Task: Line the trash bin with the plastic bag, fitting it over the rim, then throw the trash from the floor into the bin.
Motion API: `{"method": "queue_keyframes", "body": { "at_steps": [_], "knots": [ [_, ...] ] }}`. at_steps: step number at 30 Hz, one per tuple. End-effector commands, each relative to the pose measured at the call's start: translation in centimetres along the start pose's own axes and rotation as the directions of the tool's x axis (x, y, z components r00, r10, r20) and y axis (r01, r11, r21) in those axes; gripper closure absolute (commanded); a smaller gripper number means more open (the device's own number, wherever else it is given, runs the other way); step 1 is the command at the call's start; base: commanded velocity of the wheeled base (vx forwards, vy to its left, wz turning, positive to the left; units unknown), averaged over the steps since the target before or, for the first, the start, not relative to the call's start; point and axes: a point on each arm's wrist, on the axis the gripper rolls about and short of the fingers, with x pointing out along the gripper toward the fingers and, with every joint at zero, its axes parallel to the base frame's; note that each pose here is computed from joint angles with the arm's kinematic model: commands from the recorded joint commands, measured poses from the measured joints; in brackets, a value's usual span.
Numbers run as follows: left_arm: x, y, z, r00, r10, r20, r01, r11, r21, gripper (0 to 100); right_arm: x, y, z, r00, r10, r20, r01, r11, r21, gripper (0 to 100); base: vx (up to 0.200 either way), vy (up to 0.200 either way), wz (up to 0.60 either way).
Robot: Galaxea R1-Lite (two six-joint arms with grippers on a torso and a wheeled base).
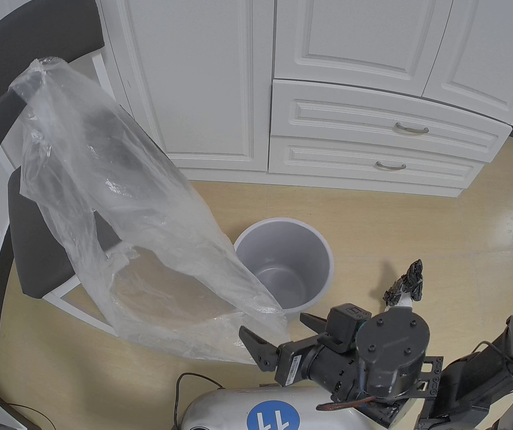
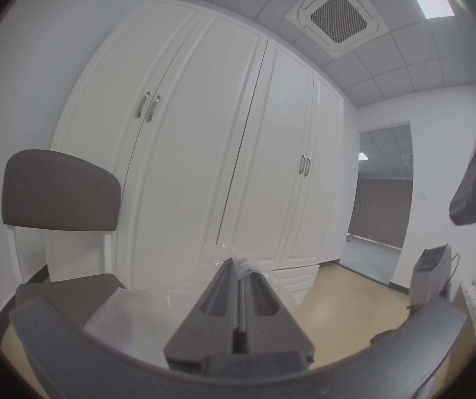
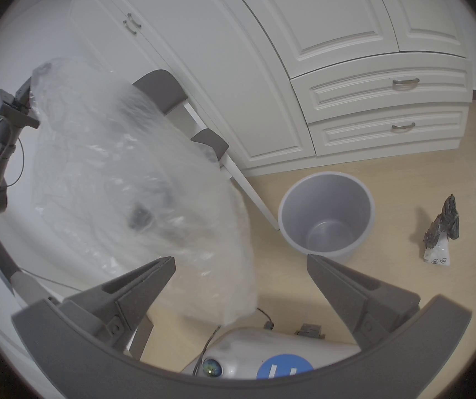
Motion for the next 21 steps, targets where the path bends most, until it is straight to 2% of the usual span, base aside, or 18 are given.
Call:
{"method": "queue_keyframes", "body": {
  "at_steps": [1, 2, 4, 5, 7, 8, 11, 14, 17, 18, 21],
  "knots": [
    [0.2, -0.8, -0.1, 0.998, -0.055, 0.009, 0.055, 0.997, -0.048, 100, 1.7, -0.6, 1.0, 0.998, -0.042, 0.047, 0.040, 0.998, 0.037, 0, 0.000, 0.000, 0.00],
    [0.2, -0.8, -0.1, 0.998, -0.055, 0.009, 0.055, 0.997, -0.048, 100, 1.7, -0.6, 1.0, 0.998, -0.042, 0.047, 0.040, 0.998, 0.037, 0, 0.000, 0.000, 0.00],
    [0.2, -1.5, 0.1, 0.995, -0.100, 0.029, 0.102, 0.991, -0.090, 100, 3.0, -1.5, 3.9, 0.980, -0.108, 0.164, 0.088, 0.988, 0.127, 0, 0.000, 0.000, 0.00],
    [0.1, -1.6, 0.2, 0.994, -0.107, 0.035, 0.110, 0.989, -0.098, 100, 3.4, -2.0, 4.9, 0.971, -0.130, 0.199, 0.102, 0.984, 0.147, 0, 0.000, 0.000, 0.00],
    [0.1, -1.7, 0.3, 0.993, -0.113, 0.041, 0.117, 0.988, -0.102, 100, 3.6, -2.6, 6.1, 0.960, -0.153, 0.234, 0.115, 0.979, 0.166, 0, 0.000, 0.000, 0.00],
    [0.1, -1.7, 0.2, 0.993, -0.115, 0.038, 0.118, 0.988, -0.102, 100, 3.6, -3.3, 7.5, 0.946, -0.175, 0.272, 0.126, 0.974, 0.187, 0, 0.000, 0.000, 0.00],
    [0.1, -1.7, 0.2, 0.993, -0.115, 0.040, 0.118, 0.988, -0.102, 100, 3.1, -4.1, 9.1, 0.932, -0.189, 0.308, 0.129, 0.970, 0.204, 0, 0.000, 0.000, 0.00],
    [0.1, -1.7, 0.3, 0.993, -0.114, 0.043, 0.118, 0.988, -0.102, 100, 2.7, -4.3, 9.2, 0.932, -0.192, 0.307, 0.133, 0.970, 0.203, 0, 0.000, 0.000, 0.00],
    [0.0, -1.7, 0.4, 0.992, -0.113, 0.049, 0.118, 0.988, -0.103, 100, 2.6, -4.6, 8.2, 0.949, -0.206, 0.239, 0.166, 0.970, 0.178, 0, 0.000, 0.000, 0.00],
    [0.0, -1.7, 0.4, 0.992, -0.113, 0.049, 0.118, 0.988, -0.103, 100, 2.6, -4.6, 8.2, 0.949, -0.206, 0.239, 0.166, 0.970, 0.178, 0, 0.000, 0.000, 0.00],
    [-0.1, -1.6, 0.7, 0.992, -0.112, 0.060, 0.118, 0.988, -0.105, 100, 2.1, -4.8, 7.5, 0.969, -0.189, 0.160, 0.163, 0.973, 0.162, 0, 0.000, 0.000, 0.00]
  ]
}}
